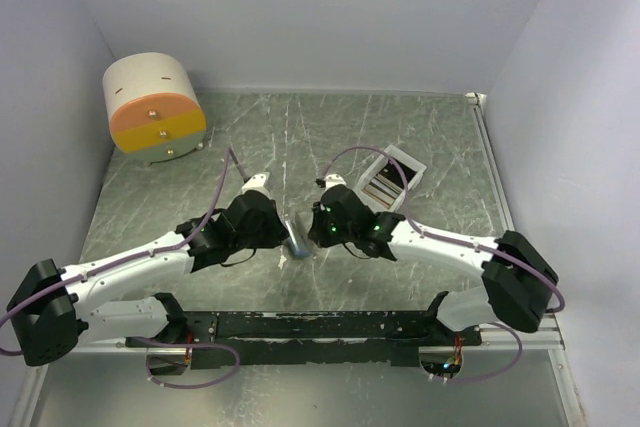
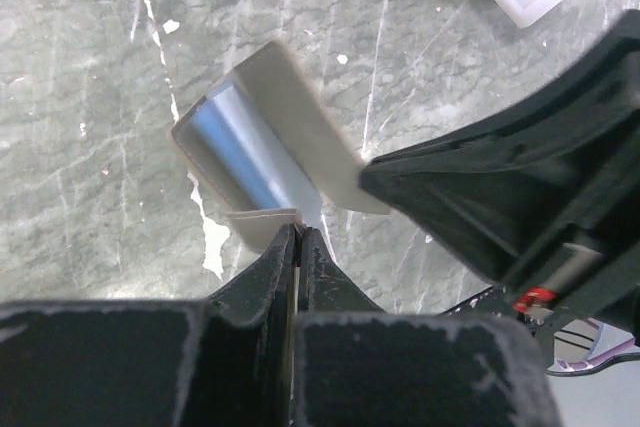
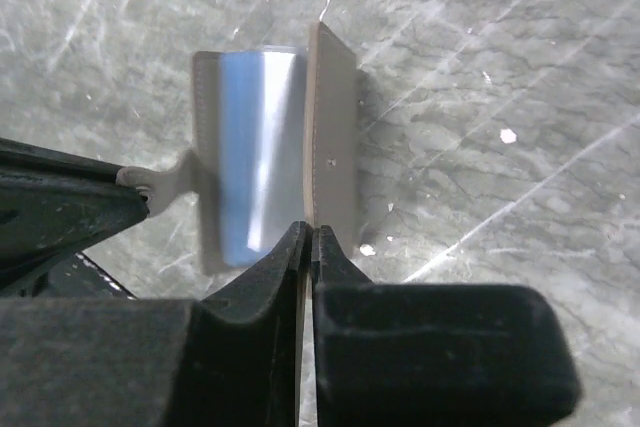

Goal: Put the credit cards into the card holder
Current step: Open the card holder at the center of the board.

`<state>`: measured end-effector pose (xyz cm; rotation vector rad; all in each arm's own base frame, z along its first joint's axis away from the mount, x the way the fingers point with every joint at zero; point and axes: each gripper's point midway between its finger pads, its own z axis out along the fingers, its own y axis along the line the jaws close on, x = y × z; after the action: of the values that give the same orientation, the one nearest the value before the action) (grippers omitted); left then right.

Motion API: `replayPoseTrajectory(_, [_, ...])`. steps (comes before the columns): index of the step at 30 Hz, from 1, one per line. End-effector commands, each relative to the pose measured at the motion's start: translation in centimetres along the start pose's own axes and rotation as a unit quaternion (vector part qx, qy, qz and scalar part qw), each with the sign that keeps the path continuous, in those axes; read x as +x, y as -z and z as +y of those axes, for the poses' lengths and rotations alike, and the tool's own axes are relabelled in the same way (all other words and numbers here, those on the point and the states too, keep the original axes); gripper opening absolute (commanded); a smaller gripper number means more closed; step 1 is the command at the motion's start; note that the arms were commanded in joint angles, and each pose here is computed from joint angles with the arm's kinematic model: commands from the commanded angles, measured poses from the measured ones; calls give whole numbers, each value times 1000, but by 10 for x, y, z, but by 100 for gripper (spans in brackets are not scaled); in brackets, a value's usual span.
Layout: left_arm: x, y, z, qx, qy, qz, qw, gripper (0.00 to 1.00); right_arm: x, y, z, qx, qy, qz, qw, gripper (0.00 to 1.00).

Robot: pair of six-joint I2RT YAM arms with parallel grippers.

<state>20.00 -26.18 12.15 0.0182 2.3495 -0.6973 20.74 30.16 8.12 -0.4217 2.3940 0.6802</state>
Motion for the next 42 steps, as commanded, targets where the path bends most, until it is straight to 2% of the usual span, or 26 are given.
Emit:
replayPoseTrajectory(1, [3,6,18,-39,1,-5,999,7,-13,17,-10,21,-3,-47,999,0])
replayPoseTrajectory(4, [4,8,42,-97,-3,-1,995,11,-4,22,-26,45,-17,-58,997,0])
replayPoseTrajectory(8, [6,15,54,-120,2,3,993,19,6,27,-25,20,-33,-68,997,0])
replayPoseTrajectory(13, [18,21,84,-142,54,27,988,34,21,26,-28,8,-72,-68,995,0])
replayPoseTrajectory(16, [21,21,81,-104,62,32,992,44,27,27,-31,3,-88,-75,993,0])
replayPoseTrajectory(20, [10,25,42,20,69,-1,997,63,33,26,-32,1,-92,-68,993,0])
replayPoseTrajectory(24, [5,29,28,69,66,-17,995,72,34,27,-33,2,-91,-69,993,0])
replayPoseTrajectory(30, [16,13,43,45,43,-7,998,78,37,27,-35,2,-89,-68,994,0])
replayPoseTrajectory(33, [13,9,36,68,32,-11,997,80,36,28,-35,1,-86,-67,994,0])
replayPoseTrajectory(38, [-1,4,35,77,30,-33,996,79,40,27,-36,1,-83,-65,994,0])
replayPoseTrajectory(42, [-5,1,36,105,56,-43,992,77,40,28,-36,0,-79,-65,995,0])
